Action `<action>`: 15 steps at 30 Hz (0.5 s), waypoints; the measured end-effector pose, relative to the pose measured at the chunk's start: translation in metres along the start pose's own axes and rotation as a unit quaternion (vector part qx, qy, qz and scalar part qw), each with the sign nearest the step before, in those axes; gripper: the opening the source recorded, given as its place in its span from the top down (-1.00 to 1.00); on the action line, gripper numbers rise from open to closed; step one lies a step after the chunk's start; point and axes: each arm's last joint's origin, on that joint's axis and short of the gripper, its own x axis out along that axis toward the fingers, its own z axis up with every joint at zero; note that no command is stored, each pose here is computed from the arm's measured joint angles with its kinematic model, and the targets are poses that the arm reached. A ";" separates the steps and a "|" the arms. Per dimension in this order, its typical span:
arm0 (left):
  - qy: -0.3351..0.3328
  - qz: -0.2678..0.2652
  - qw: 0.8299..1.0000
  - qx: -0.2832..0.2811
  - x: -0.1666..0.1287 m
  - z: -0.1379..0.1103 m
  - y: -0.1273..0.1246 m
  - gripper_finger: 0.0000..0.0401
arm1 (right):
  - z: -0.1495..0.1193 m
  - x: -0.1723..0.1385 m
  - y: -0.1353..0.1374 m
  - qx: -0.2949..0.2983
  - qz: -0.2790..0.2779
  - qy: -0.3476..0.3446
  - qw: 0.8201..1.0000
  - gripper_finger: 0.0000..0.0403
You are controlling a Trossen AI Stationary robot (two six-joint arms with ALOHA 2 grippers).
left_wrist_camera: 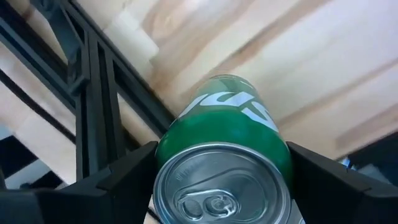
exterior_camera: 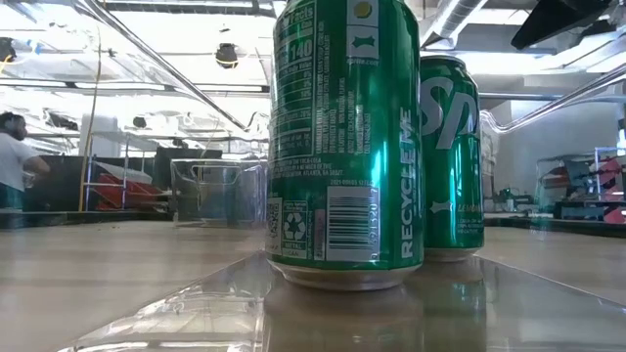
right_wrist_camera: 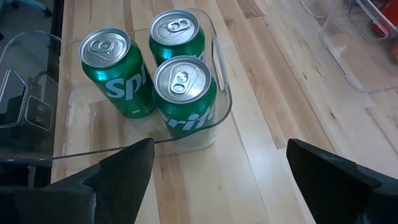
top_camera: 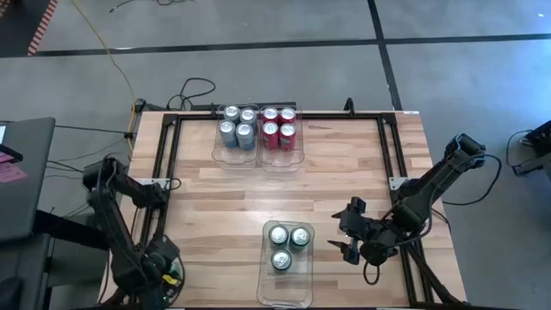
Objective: Sort soda cans
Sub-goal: Put the green soda can into the bottom transparent bin
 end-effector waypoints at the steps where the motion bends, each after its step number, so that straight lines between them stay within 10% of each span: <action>1: -0.005 -0.001 1.000 -0.005 0.000 0.003 -0.001 -0.53 | 0.000 0.000 0.000 0.000 0.000 0.000 1.000 -0.91; 15: -0.020 -0.061 0.998 0.029 -0.028 0.064 -0.034 -0.53 | -0.003 0.000 -0.003 -0.012 -0.012 0.016 1.000 -0.91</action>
